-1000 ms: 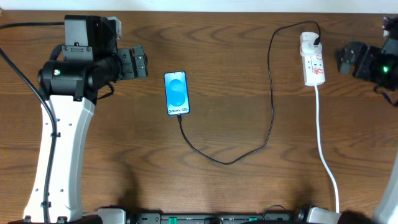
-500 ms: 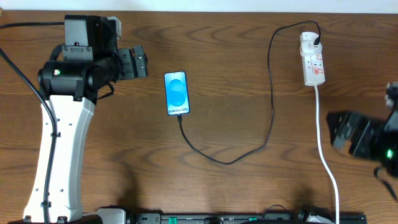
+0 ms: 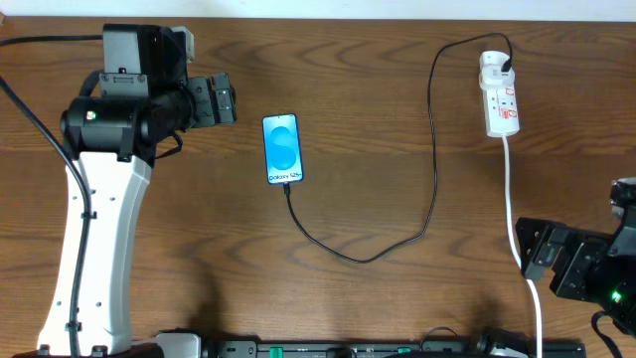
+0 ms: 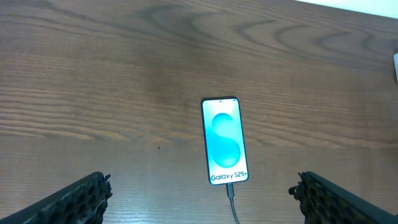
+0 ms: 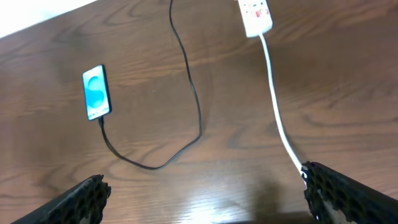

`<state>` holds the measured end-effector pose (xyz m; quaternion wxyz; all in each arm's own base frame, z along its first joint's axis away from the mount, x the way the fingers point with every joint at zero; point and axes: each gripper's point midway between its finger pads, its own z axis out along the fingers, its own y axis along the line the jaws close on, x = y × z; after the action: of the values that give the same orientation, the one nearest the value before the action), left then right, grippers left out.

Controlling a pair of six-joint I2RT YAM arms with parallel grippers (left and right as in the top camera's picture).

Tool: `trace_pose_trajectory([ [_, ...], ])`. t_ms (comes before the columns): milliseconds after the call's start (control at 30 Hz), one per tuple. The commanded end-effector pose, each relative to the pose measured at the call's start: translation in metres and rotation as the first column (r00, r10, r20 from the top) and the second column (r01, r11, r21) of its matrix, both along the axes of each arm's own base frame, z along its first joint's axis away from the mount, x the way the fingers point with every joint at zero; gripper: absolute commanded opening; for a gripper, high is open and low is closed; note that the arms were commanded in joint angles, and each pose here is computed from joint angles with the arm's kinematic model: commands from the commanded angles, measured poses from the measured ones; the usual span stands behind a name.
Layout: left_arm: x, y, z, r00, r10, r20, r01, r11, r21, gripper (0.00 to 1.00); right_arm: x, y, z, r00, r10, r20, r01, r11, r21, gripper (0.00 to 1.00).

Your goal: Plug charger to phone and switch on socket

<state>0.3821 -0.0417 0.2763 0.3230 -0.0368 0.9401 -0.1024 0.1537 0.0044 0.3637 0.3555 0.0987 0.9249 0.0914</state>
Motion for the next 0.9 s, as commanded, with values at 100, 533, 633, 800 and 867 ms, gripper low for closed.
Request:
trace_pose_trajectory([
  [100,-0.001,0.002,0.007,1.000,0.007,0.019,-0.007,1.000,0.008,0.98,0.000,0.004,0.003,0.992,0.120,0.024,-0.118,0.989,-0.084,0.99],
  [533,-0.001,0.003,0.007,1.000,0.007,0.019,-0.007,1.000,0.008,0.98,0.051,0.012,0.021,0.899,0.270,0.345,-0.177,0.944,-0.278,0.99],
  [633,-0.001,0.003,0.007,1.000,0.007,0.019,-0.007,1.000,0.008,0.98,0.063,0.017,0.013,0.849,0.304,0.433,-0.171,0.932,-0.319,0.99],
  [800,-0.001,0.003,0.007,1.000,0.007,0.019,-0.007,1.000,0.008,0.98,0.074,0.021,-0.017,0.773,0.327,0.543,-0.141,0.924,-0.355,0.99],
  [867,-0.001,0.003,0.007,1.000,0.007,0.019,-0.007,1.000,0.008,0.98,0.075,0.020,-0.033,0.752,0.327,0.572,-0.125,0.923,-0.363,0.99],
])
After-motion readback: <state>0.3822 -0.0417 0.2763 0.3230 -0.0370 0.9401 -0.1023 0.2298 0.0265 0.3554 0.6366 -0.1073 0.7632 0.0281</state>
